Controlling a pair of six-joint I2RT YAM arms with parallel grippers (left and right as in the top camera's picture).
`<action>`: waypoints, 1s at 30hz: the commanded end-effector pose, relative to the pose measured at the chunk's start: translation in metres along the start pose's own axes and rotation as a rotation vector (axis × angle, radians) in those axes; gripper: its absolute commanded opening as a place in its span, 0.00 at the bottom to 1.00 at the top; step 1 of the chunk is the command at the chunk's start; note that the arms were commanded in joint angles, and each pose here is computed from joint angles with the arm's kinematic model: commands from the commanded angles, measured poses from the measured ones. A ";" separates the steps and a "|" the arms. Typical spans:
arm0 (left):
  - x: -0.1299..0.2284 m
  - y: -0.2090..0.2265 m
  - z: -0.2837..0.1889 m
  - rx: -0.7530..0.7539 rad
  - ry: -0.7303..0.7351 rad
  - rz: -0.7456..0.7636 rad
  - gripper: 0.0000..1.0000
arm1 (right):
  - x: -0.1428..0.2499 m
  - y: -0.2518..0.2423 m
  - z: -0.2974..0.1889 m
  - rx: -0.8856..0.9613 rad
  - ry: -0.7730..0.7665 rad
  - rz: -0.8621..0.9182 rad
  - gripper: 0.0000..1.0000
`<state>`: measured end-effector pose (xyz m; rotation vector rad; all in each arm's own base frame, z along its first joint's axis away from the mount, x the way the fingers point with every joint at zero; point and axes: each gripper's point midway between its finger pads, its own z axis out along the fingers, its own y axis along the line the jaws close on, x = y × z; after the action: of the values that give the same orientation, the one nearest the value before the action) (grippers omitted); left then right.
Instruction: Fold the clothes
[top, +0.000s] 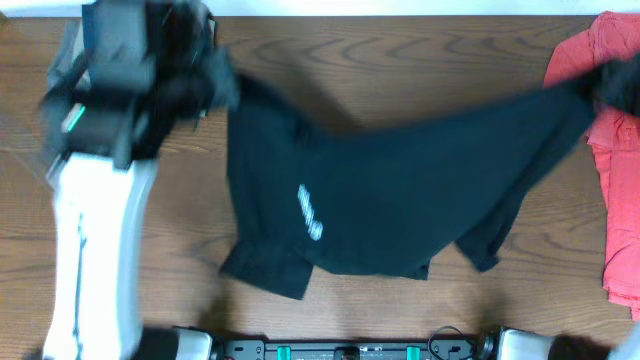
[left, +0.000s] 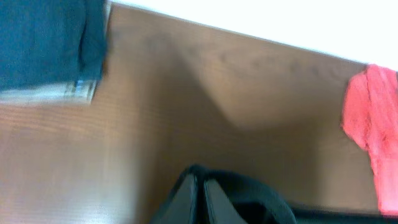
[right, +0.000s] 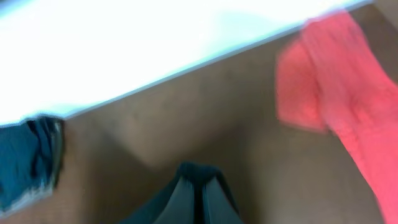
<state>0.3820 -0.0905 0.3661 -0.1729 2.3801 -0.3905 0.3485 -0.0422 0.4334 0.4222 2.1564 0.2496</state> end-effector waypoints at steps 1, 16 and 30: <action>-0.041 0.017 0.031 -0.037 -0.077 0.046 0.06 | -0.016 0.021 0.029 -0.138 0.001 0.001 0.01; -0.154 -0.015 -0.247 0.069 -0.875 0.138 0.06 | -0.116 0.011 -0.138 -0.065 -0.531 -0.062 0.01; 0.001 0.069 0.047 -0.096 0.324 -0.082 0.06 | 0.033 -0.030 0.045 -0.010 0.329 0.030 0.01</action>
<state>0.3930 -0.0294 0.3872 -0.2350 2.4649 -0.3310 0.3456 -0.0685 0.4210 0.4808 2.3002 0.3294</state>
